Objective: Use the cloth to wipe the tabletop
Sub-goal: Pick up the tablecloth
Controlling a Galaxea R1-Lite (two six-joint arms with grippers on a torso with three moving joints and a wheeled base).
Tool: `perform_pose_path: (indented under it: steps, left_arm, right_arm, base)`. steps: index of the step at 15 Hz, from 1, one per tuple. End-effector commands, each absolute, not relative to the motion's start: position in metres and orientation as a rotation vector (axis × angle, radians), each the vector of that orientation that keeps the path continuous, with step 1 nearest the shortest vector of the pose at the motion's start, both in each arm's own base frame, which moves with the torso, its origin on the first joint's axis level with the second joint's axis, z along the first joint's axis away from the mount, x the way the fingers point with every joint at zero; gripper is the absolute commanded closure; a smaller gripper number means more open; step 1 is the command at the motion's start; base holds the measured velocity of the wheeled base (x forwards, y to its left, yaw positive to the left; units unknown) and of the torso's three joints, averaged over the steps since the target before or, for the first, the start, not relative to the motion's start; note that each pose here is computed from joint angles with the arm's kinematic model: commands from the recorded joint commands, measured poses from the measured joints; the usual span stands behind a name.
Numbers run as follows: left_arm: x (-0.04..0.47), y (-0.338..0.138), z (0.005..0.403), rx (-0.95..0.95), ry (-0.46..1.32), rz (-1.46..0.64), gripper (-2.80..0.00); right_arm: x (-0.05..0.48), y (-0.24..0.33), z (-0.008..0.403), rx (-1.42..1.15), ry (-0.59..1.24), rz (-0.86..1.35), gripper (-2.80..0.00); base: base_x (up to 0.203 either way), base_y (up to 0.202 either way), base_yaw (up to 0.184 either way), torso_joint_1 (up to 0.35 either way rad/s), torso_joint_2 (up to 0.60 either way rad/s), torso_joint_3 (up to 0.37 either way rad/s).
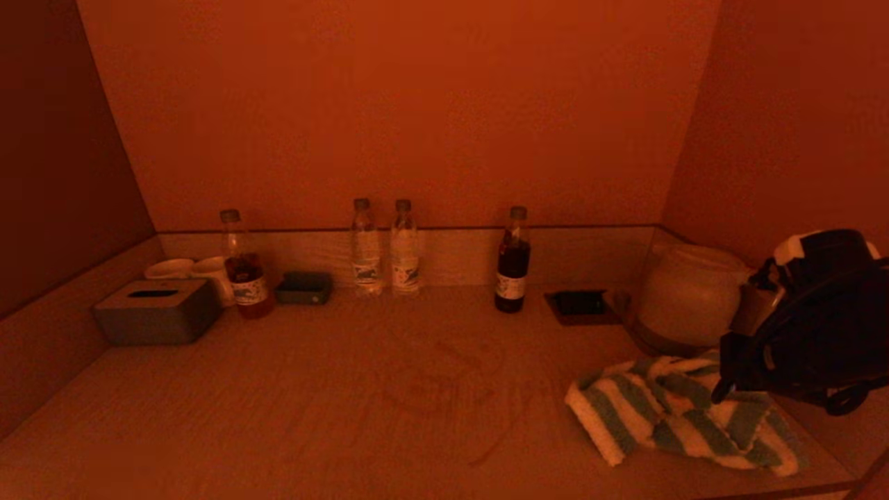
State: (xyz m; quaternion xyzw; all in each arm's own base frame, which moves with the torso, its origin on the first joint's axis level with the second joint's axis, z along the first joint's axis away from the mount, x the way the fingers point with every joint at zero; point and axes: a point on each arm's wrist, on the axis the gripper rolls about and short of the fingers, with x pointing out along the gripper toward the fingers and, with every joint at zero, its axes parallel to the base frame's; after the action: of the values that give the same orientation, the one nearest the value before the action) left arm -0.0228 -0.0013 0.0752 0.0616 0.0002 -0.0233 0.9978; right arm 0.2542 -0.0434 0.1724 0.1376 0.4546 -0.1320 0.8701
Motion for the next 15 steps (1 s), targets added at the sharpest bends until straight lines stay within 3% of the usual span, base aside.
perform_pose_path:
  steps: [1,15]
  left_arm:
    - [-0.023,-0.001,0.075,0.124,0.000,-0.046,0.00]
    - [-0.023,-0.001,0.075,0.124,0.000,-0.046,0.00]
  right_arm:
    - [0.250,-0.042,0.173,0.290,0.986,-0.279,-2.80]
    - [0.280,-0.041,0.132,0.217,1.141,-0.447,-2.80]
  base:
    - [0.000,0.000,0.000,0.000,0.00,0.000]
    - [0.000,0.000,0.000,0.000,0.00,0.000]
